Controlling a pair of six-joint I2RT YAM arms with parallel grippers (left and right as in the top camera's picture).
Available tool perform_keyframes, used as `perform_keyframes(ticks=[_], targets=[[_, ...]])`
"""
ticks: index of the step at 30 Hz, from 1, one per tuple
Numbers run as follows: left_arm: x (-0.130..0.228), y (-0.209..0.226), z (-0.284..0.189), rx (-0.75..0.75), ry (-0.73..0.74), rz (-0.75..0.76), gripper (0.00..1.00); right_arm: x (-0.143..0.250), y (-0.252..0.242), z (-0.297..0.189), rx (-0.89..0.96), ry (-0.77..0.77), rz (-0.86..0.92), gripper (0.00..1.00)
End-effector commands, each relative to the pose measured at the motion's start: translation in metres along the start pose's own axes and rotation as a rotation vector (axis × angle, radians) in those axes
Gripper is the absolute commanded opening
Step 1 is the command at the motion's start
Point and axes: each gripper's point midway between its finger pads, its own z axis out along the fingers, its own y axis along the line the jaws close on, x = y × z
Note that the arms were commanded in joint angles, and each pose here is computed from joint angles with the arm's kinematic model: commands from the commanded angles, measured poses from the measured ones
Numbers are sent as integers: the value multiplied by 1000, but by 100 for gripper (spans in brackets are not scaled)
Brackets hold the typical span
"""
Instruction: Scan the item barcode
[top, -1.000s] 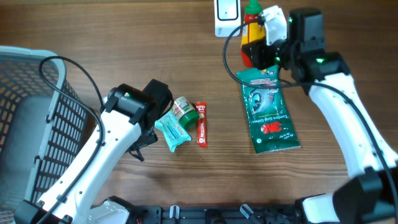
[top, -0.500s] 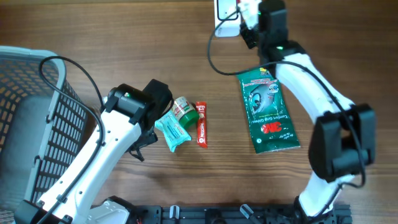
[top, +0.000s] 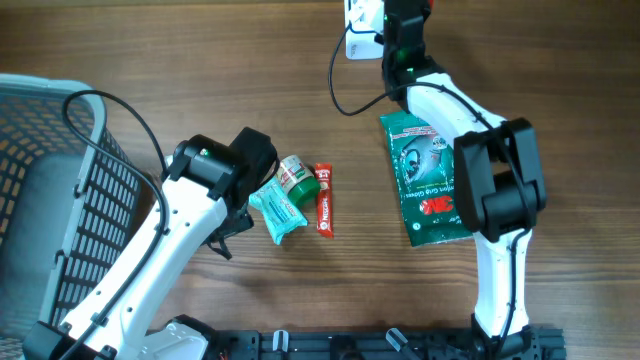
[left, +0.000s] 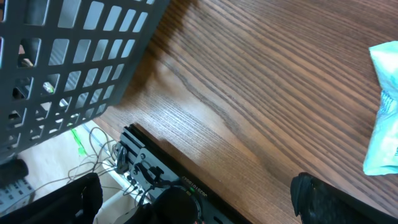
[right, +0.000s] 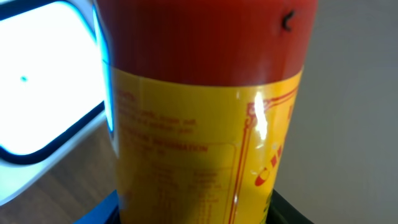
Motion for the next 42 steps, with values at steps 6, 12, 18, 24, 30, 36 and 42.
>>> perform_keyframes(ticks=[6, 12, 18, 24, 30, 36, 42], targets=[[-2, 3, -1, 0, -15, -24, 100, -9, 7, 6, 9, -16, -155, 27], [-2, 3, -1, 0, -15, -24, 100, 16, -17, -4, -19, 73, 21, 29], [-2, 3, -1, 0, -15, -25, 100, 158, -53, -9, -6, 451, 220, 31], [-2, 3, -1, 0, -15, -25, 100, 381, -38, -60, -90, 958, 491, 29], [-2, 3, -1, 0, -15, -25, 100, 510, -27, -119, -34, 1185, 818, 29], [-2, 3, -1, 0, -15, -24, 100, 571, -7, -155, 18, 1264, 1117, 38], [-2, 3, -1, 1, -15, -24, 100, 586, -1, -172, 75, 1272, 1398, 96]])
